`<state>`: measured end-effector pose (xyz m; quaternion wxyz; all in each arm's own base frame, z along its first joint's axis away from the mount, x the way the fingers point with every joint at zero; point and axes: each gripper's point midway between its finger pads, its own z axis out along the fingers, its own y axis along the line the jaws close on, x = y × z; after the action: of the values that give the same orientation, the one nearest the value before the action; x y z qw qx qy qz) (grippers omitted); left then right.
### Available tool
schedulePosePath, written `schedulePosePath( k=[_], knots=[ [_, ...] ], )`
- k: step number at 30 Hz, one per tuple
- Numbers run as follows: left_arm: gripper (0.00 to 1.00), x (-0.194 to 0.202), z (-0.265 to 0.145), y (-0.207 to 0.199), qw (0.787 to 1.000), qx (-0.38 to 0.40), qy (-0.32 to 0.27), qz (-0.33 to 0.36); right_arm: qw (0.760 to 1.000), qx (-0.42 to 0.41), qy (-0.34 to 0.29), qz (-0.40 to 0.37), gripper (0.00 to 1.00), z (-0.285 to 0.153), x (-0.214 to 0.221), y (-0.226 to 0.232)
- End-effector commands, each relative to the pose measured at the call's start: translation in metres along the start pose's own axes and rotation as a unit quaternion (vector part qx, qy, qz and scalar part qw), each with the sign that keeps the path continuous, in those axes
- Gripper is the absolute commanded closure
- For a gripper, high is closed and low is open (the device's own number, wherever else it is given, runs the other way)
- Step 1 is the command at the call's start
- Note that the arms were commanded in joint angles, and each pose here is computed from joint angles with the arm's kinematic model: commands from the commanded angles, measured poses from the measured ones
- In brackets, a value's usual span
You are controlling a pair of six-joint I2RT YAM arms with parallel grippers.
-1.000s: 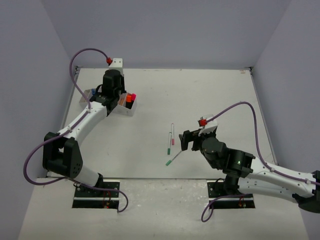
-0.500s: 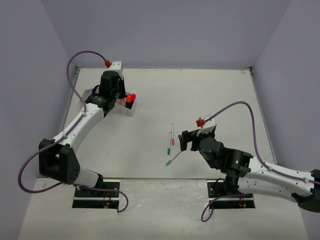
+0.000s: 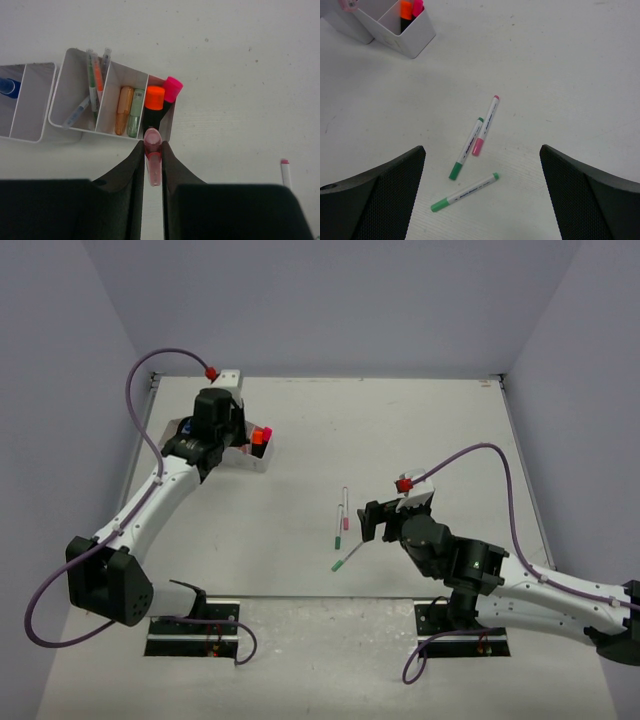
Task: Sort the stationery into containers
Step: Place the pen in the storage box.
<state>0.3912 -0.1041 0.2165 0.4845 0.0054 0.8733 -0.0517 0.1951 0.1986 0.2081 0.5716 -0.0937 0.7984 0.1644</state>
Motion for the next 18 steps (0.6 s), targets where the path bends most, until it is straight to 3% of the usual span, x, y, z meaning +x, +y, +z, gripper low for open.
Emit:
schedulePosePath(
  k=[1, 18],
  knots=[
    [1.00, 0.005, -0.011, 0.003, 1.000, 0.002, 0.005, 0.008, 1.000, 0.008, -0.013, 0.020, 0.01, -0.001, -0.008, -0.002],
    [1.00, 0.019, -0.002, 0.002, 1.000, 0.007, 0.022, 0.014, 1.000, 0.011, -0.012, 0.017, 0.01, 0.000, -0.007, -0.003]
  ],
)
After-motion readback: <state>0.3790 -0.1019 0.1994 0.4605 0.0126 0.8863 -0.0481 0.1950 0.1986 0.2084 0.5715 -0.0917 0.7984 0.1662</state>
